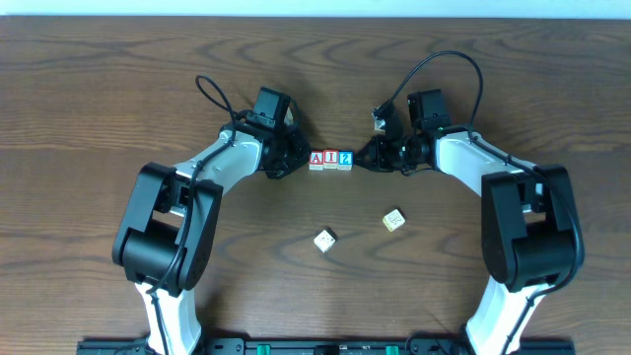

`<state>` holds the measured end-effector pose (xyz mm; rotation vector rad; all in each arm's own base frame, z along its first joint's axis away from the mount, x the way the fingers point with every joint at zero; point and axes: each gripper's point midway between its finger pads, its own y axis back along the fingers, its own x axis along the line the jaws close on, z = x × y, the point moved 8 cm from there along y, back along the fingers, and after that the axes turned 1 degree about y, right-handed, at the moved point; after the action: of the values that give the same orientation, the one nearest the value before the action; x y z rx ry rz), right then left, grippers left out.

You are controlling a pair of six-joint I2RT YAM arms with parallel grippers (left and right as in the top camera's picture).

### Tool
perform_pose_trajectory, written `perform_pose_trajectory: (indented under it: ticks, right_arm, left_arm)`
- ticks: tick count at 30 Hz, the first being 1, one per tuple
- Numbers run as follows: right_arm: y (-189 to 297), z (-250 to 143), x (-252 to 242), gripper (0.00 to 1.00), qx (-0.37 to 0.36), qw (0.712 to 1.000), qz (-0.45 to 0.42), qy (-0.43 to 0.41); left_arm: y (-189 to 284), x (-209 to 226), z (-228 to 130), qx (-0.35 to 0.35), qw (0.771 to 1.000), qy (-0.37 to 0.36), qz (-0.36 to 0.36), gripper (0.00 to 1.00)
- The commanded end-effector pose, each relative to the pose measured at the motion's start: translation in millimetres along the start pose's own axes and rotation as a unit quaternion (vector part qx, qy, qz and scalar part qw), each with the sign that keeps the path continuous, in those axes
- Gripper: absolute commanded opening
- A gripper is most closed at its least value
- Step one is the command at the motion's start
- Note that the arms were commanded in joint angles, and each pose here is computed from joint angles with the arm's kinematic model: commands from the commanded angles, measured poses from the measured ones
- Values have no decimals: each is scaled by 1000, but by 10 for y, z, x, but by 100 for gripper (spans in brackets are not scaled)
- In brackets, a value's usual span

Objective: Spell out Ai2

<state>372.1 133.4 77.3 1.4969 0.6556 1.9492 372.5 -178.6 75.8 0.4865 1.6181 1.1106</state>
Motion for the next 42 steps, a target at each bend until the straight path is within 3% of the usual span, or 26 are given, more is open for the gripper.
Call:
perform_pose_trajectory:
  ticks: [1, 11, 17, 26, 32, 33, 34, 35, 36, 42]
  right_arm:
    - [-69, -45, -12, 1, 11, 1000, 7, -1]
    - [-30, -14, -86, 1, 2, 1000, -13, 0]
    - [255, 152, -213, 1, -15, 1000, -24, -12]
    - [1275, 563, 205, 1, -55, 987, -123, 91]
    - [1864, 526, 740, 1, -129, 968, -143, 163]
    - [1943, 493, 817, 7, -137, 965, -144, 169]
    - [2005, 456, 880, 30, -142, 964, -144, 173]
    - [2052, 420, 927, 64, -145, 963, -144, 175]
    - [2086, 387, 959, 99, -145, 963, -145, 174]
    - [2129, 153, 1000, 99, -105, 973, -144, 146]
  left_arm:
    - [-21, -5, -11, 4, 1000, 4, -3, 6]
    - [3, 70, 10, 8, 1000, 3, 9, 6]
    - [276, 131, 150, -6, 1000, -28, 9, 6]
    - [1554, -256, 108, -175, 972, -155, 29, 6]
    - [2181, -251, -216, -210, 951, -222, 44, 6]
    - [2275, -265, -261, -218, 947, -232, 39, 7]
    - [2356, -275, -298, -227, 944, -238, 34, 17]
    - [2420, -286, -326, -235, 941, -241, 29, 46]
    - [2476, -295, -351, -242, 939, -243, 24, 94]
    - [2673, -264, -506, -251, 936, -245, 17, 95]
